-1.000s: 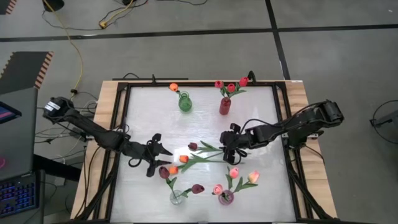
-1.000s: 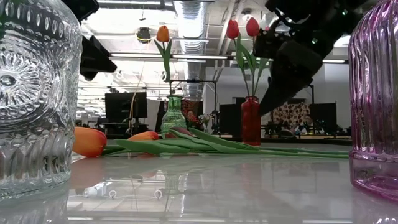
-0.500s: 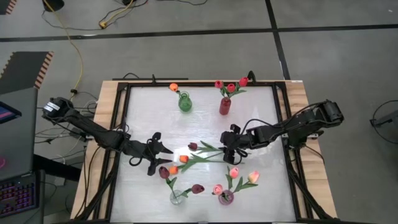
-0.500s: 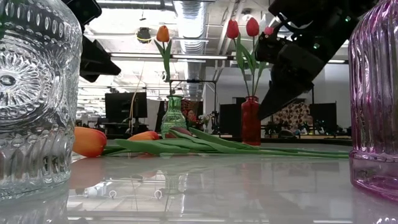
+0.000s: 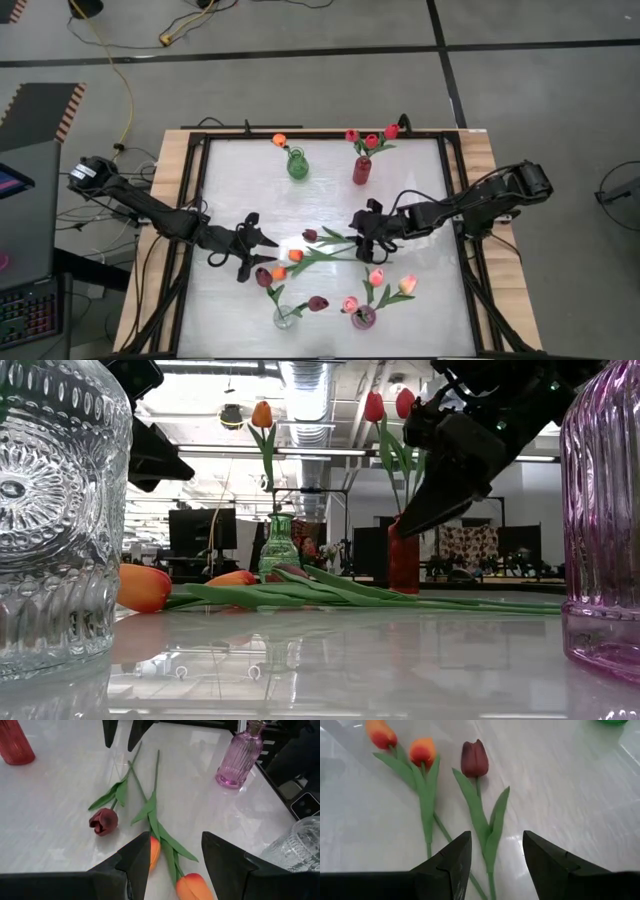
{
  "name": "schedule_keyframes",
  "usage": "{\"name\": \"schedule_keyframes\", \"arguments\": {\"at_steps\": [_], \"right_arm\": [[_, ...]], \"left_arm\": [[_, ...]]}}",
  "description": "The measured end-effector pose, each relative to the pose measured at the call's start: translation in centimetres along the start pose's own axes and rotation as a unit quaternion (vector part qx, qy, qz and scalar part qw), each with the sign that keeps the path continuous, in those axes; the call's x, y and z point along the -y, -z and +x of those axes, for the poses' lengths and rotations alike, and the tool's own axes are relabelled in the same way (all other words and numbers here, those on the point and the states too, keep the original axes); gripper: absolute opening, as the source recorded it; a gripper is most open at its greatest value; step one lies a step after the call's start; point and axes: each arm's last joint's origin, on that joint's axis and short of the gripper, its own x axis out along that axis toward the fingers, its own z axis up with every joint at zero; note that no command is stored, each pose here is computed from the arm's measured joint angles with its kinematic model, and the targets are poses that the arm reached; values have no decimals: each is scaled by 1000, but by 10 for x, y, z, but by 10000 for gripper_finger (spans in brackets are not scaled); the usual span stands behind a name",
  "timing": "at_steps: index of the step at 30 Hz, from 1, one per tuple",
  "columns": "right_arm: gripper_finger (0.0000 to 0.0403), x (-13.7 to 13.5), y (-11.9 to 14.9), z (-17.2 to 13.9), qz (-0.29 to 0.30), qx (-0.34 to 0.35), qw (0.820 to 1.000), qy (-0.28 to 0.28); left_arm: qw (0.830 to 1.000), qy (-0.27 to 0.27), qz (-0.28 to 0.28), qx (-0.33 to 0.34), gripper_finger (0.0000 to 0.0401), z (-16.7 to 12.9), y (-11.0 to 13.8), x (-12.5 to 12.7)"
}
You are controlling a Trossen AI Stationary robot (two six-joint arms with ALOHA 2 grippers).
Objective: Sort flowers into vase by color
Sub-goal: Put the dark red flower into the transparent vase
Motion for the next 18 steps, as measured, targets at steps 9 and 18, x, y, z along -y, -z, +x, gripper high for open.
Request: {"name": "schedule_keyframes", "arguments": {"at_steps": [9, 18], "right_arm": [[203, -5, 19, 37, -41, -20, 999, 14], [203, -3, 22, 44, -43, -25, 999, 22]], "left_arm": [[1000, 4, -1, 2, 164, 0, -1, 0], [1000, 4, -2, 3, 164, 0, -1, 0]]}}
